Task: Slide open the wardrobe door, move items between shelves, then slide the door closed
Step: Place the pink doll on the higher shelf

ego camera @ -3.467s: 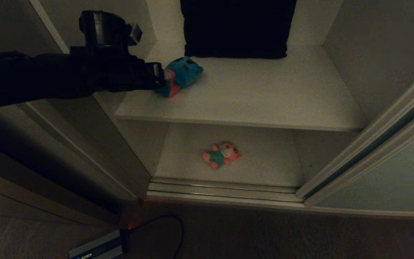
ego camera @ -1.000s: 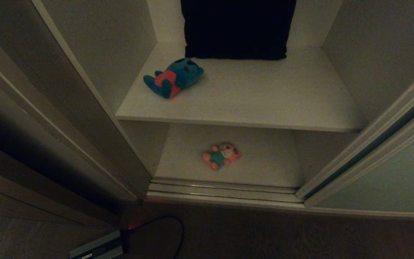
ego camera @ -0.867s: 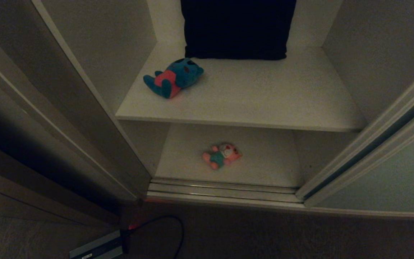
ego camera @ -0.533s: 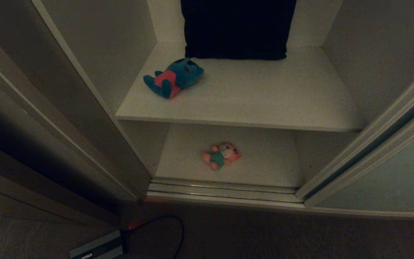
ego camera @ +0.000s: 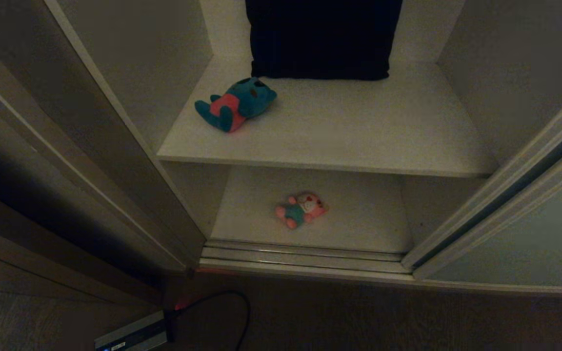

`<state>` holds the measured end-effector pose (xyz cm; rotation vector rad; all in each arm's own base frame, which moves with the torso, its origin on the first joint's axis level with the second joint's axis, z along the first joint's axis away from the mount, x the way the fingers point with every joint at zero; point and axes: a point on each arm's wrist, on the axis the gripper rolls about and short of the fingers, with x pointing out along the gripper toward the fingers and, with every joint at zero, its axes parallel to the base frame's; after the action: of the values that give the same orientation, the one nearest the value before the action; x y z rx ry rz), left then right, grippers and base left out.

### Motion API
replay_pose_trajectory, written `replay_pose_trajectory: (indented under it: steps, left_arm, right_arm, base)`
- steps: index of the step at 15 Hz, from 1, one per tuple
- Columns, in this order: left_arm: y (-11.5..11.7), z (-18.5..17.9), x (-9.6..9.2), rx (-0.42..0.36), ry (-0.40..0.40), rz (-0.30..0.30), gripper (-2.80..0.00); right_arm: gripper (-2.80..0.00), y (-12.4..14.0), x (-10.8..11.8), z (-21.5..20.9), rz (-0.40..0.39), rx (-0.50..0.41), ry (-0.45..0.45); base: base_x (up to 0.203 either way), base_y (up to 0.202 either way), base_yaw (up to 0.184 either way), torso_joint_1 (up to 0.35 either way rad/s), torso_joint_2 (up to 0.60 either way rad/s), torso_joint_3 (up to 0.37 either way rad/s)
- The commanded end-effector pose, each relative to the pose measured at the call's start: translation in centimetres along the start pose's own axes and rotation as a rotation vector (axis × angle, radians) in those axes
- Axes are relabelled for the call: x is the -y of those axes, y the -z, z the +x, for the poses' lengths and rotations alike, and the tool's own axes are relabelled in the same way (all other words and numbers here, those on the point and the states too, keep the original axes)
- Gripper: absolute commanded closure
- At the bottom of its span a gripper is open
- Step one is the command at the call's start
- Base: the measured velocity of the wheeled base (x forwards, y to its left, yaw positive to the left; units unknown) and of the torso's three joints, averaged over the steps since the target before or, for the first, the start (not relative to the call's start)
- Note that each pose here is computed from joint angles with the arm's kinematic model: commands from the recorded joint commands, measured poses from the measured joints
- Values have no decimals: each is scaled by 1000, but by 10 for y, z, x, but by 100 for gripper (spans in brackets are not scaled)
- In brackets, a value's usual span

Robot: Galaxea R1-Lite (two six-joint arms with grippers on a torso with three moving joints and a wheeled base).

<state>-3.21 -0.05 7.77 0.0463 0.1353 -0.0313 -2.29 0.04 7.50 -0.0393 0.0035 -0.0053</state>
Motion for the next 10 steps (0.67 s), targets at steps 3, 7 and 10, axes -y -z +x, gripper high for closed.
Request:
replay_pose_trajectory:
  steps: [3, 7, 10]
  left_arm:
    - [0, 0, 0, -5, 0, 0, 0]
    - [0, 0, 0, -5, 1, 10, 0]
    - [0, 0, 0, -5, 1, 6, 0]
  right_arm:
    - [0, 1, 0, 0, 0, -4, -1]
    - [0, 1, 0, 0, 0, -4, -1]
    - [0, 1, 0, 0, 0, -5, -1]
  base:
    - [-171, 0, -1, 1, 0, 1]
    - [-150, 0, 0, 0, 1, 1]
    - [0, 0, 0, 0, 0, 0]
